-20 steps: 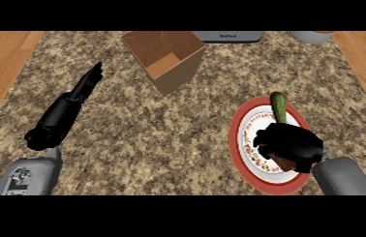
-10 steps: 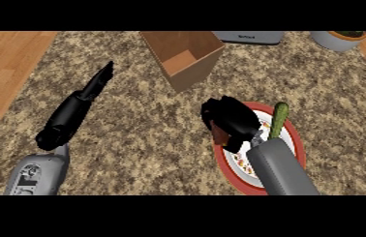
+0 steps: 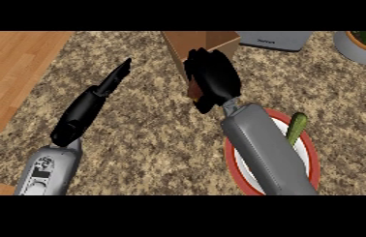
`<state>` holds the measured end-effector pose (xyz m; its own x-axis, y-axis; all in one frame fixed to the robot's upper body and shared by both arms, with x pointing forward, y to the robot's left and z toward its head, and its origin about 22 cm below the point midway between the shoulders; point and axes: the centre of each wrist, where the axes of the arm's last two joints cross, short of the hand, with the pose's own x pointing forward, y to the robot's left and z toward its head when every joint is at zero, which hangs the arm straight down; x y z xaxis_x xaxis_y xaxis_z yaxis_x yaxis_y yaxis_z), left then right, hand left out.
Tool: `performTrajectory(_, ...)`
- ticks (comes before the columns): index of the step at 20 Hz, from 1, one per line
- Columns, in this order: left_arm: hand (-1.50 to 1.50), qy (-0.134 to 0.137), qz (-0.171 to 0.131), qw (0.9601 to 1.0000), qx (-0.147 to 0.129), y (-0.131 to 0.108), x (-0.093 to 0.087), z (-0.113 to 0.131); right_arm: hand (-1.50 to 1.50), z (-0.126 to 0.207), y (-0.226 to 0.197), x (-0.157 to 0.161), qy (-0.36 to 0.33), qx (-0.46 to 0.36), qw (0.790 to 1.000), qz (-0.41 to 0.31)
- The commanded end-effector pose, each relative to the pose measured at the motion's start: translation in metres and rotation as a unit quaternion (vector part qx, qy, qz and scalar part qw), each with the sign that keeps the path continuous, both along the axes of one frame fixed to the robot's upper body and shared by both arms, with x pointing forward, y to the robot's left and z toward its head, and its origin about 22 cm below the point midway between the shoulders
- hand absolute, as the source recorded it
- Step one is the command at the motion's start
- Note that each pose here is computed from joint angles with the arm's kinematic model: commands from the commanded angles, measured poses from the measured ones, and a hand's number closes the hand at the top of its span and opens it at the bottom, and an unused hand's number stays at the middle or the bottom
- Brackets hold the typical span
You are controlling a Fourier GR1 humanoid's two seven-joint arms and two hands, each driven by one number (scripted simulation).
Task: Pick the sweet potato from the plate and place it in the cardboard box
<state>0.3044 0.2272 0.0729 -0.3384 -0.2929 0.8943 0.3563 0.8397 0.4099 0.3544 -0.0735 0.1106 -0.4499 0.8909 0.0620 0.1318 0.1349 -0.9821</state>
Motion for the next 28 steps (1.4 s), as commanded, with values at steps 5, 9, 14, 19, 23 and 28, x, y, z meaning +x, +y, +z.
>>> performTrajectory(5, 0.00, -0.003, -0.018, 0.9998, 0.002, -0.011, 0.007, 0.007, 1.50, 0.066, 0.024, 0.018, -0.071, 0.141, 0.965, -0.210)
performTrajectory(9, 0.00, -0.012, -0.019, 0.9997, -0.003, -0.024, 0.014, 0.014, 1.50, 0.091, 0.039, 0.032, -0.085, 0.178, 0.937, -0.289)
performTrajectory(14, 0.00, 0.000, -0.001, 1.0000, 0.004, -0.016, 0.019, 0.006, 1.50, 0.113, 0.063, 0.043, -0.095, 0.207, 0.909, -0.349)
performTrajectory(19, 0.00, 0.000, 0.009, 1.0000, 0.002, -0.005, 0.018, 0.003, 1.50, 0.103, 0.068, 0.065, -0.059, 0.142, 0.910, -0.385)
performTrajectory(23, 0.00, -0.002, 0.009, 1.0000, 0.002, -0.006, 0.014, 0.003, 1.50, 0.101, 0.064, 0.076, 0.064, 0.114, 0.907, -0.401)
performTrajectory(28, 0.00, 0.000, 0.033, 0.9995, 0.002, 0.004, 0.006, 0.003, 1.50, 0.088, 0.054, 0.089, 0.144, 0.112, 0.905, -0.385)
